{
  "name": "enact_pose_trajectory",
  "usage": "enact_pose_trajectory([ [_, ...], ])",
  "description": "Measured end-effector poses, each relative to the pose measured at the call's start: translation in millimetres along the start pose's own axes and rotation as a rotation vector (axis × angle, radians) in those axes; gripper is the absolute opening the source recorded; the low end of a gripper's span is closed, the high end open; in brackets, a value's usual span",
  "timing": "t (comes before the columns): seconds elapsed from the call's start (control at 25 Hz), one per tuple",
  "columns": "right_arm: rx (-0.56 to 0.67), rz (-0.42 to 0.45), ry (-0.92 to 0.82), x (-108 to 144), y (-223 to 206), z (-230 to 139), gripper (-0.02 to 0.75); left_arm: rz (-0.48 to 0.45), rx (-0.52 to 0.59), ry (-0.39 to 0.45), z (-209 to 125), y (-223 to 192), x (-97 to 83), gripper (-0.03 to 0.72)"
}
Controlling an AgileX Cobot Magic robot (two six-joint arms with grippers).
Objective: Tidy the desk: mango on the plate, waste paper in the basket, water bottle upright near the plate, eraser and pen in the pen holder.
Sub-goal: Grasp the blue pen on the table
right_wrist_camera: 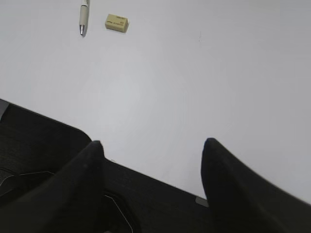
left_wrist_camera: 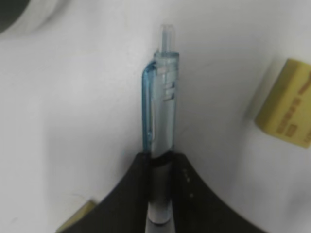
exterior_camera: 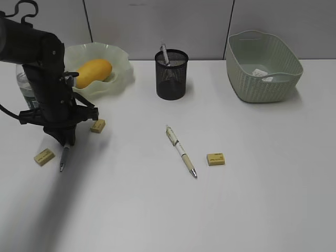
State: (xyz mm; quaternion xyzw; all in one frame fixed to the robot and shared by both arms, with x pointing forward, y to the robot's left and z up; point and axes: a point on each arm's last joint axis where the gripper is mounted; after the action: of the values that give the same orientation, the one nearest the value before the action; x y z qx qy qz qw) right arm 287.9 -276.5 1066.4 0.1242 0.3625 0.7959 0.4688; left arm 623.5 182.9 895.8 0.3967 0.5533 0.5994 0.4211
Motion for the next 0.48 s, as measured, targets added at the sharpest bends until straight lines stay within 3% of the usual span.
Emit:
enact_pose_trajectory([
  [0.24,-0.001,-0.001,0.000,0,0,0,0.498,-0.019,0.001,-0.014,-1,8,-0.4,0.100],
  [0.48,-0.001,-0.001,-0.001,0,0,0,0.497,-0.113,-0.050,-0.056,-4,52,-0.8,0.100],
])
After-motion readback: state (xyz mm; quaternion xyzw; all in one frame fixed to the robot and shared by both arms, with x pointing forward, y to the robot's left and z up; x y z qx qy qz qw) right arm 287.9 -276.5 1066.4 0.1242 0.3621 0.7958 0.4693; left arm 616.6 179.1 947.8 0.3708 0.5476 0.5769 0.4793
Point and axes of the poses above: a point on each arm's last joint axis where the gripper is mounted, y pointing back along that axis away from the gripper, x along the wrist's bending axis when the last joint is at zero, z = x × y, and after that the axes turned 12 degrees about y, right-handed
